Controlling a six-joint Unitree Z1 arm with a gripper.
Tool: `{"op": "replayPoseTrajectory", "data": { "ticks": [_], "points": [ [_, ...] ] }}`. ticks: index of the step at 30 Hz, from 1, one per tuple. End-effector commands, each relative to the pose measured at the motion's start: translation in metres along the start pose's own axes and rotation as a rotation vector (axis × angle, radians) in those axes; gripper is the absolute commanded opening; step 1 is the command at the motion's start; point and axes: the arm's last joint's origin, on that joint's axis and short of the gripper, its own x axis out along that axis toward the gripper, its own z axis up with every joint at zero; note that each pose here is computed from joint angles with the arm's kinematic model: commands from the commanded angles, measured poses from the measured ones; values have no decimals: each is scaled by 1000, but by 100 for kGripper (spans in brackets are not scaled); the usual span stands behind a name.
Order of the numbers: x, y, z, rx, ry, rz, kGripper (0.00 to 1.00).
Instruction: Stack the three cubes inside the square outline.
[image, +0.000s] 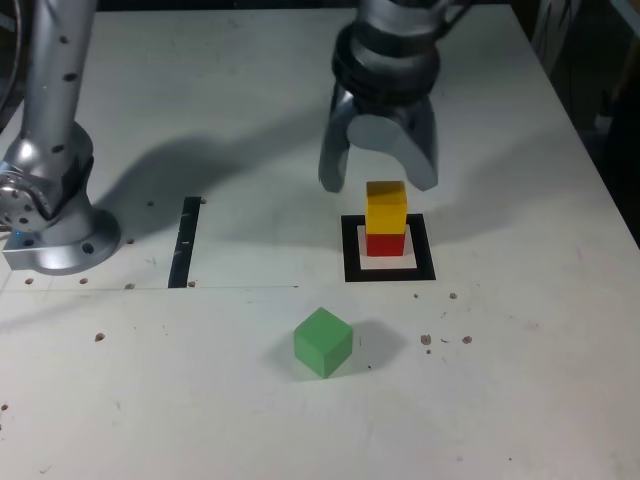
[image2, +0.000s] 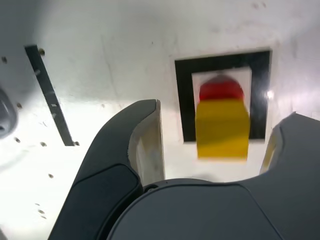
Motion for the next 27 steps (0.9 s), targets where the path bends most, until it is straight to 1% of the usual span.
{"op": "replayPoseTrajectory", "data": {
  "ticks": [1, 3, 4, 6, 9, 12, 14, 16, 22, 24, 27],
  "points": [
    [-12, -10, -8, 67, -43, 12, 99],
    [-23, -26, -17, 167, -83, 29, 99],
    [-27, -34, -22, 215, -95, 35, 99],
    [-30, -52, -30, 299, -100, 40, 99],
    [-23, -80, -38, 398, -75, 40, 99],
    [-7, -108, -44, 477, -36, 40, 99],
    [4, -121, -46, 509, -21, 39, 99],
    [16, -132, -46, 530, -14, 39, 99],
    [55, -153, -37, 539, -19, 22, 98],
    [62, -155, -35, 536, -19, 19, 97],
    [64, -155, -35, 530, -17, 21, 95]
  ]
}}
